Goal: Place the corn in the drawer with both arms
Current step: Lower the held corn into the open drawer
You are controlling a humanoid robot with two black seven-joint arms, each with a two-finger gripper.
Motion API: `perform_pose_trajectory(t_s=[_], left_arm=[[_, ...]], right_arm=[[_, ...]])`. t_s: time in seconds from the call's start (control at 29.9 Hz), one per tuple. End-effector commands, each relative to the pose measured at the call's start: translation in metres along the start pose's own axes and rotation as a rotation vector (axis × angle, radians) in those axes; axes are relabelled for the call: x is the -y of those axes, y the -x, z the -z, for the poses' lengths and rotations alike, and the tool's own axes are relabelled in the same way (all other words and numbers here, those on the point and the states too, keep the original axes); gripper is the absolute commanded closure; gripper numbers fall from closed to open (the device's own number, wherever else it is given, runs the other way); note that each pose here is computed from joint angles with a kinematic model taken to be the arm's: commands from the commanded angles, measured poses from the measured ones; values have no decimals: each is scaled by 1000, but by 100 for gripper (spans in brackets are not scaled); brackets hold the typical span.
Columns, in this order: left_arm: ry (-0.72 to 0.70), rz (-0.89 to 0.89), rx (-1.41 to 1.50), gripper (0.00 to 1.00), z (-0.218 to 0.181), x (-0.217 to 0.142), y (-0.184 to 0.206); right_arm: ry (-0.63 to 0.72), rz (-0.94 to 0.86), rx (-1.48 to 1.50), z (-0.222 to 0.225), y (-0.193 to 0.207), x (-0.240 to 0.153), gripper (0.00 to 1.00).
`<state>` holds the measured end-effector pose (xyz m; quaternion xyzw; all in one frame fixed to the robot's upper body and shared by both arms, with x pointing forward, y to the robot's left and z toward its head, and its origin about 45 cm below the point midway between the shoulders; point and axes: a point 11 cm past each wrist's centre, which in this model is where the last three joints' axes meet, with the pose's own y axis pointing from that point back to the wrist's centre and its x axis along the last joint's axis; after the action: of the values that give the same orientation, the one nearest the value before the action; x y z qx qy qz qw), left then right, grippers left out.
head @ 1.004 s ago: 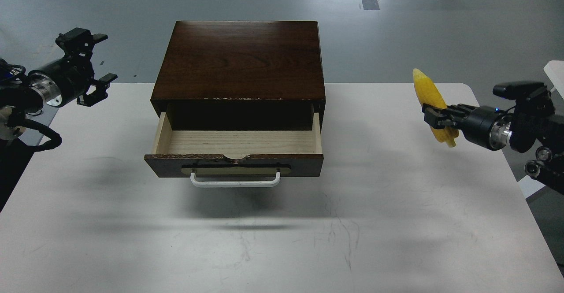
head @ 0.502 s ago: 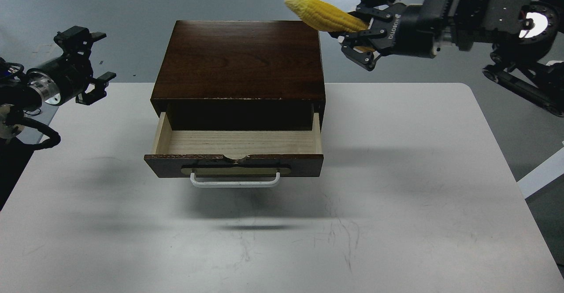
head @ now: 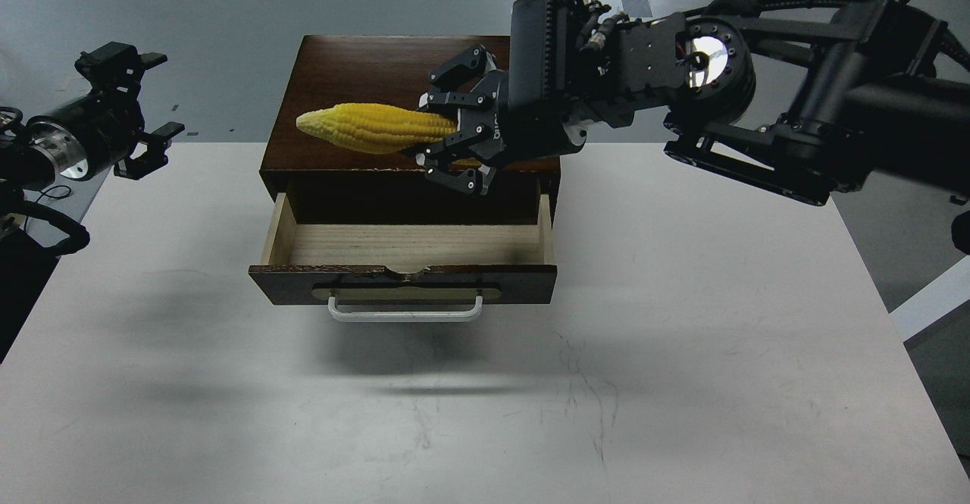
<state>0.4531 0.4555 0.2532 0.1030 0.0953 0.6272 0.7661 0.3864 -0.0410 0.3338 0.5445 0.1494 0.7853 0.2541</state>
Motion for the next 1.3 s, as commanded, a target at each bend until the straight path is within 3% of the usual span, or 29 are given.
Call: perform_pose_trajectory(t_s=[0.0, 0.37, 0.43, 0.57, 0.6, 0.74, 1.1, 1.27], left_arm=[[0, -5, 1, 1, 0, -2, -2], [-1, -10, 3, 1, 1, -3, -5], [-1, -10, 3, 1, 1, -3, -5], [-2, -9, 4, 1, 1, -3, -5], [-1, -10, 3, 1, 1, -3, -5], [0, -10, 3, 1, 0, -3, -5], [0, -11, 3, 1, 0, -4, -5], [2, -22, 8, 1, -2, -7, -11]], right_arm=[[-17, 19, 45, 12, 9, 2, 87], [-10, 67, 114, 19, 39, -3, 82], [-4, 74, 135, 20, 48, -6, 75], [5, 84, 161, 21, 60, -9, 51], [8, 75, 169, 22, 61, -9, 40], [9, 65, 180, 23, 63, -9, 22], [45, 52, 201, 18, 66, -7, 10], [107, -11, 207, 1, 48, -11, 6]])
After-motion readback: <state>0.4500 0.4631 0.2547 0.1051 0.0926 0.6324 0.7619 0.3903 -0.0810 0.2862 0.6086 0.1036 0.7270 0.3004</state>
